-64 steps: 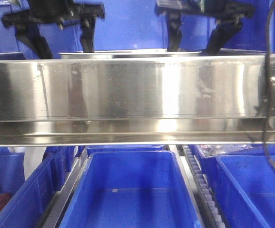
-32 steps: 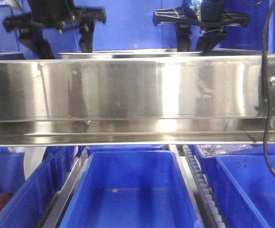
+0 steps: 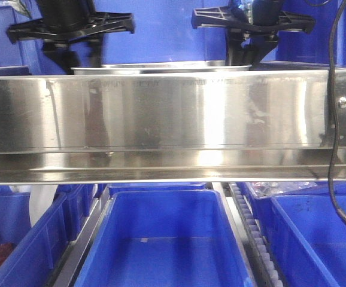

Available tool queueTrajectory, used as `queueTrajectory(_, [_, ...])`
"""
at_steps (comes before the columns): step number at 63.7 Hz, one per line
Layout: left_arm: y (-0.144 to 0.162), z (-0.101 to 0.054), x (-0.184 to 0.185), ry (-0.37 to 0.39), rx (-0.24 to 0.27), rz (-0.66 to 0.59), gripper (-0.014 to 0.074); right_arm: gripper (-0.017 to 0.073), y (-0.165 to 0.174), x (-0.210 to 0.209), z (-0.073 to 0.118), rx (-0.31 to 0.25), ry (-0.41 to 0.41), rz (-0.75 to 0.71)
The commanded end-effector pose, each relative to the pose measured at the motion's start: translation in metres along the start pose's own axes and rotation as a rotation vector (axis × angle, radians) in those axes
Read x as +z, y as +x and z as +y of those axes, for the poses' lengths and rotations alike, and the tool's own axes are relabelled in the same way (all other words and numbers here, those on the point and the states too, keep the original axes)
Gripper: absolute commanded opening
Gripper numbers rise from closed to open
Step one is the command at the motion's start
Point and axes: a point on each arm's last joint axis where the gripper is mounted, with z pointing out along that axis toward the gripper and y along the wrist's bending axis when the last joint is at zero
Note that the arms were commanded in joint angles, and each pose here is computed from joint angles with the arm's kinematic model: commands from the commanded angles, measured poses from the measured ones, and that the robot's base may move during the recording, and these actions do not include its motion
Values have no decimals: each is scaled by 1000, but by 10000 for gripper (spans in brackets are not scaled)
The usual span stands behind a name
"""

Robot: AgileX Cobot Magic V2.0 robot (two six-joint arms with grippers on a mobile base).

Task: Stack silver trays without gaps
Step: 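Lift the silver tray up off the shelf with both grippers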

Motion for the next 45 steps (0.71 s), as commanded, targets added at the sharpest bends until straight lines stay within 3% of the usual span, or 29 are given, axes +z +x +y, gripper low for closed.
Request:
queueTrajectory(1, [-9,0,-27,16,1,-74,-29,56,-8,-33,-3,-28,4,-78])
queueTrajectory(10, [-7,-2,-37,2,7,-41,-46,56,-9,-51,-4,-31,3,-110])
queueTrajectory(20, [-6,-10,-67,7,59,-63,-46,56,-7,-90,-4,-30,-13,-170])
queueTrajectory(32, [3,-8,-116,-39,107,-113,-46,56,3,-143,-5,-39,-30,-251])
queueTrajectory(45, [17,4,-164,-39,88,-127,-47,56,31,-175,-1,-88,-27,-269])
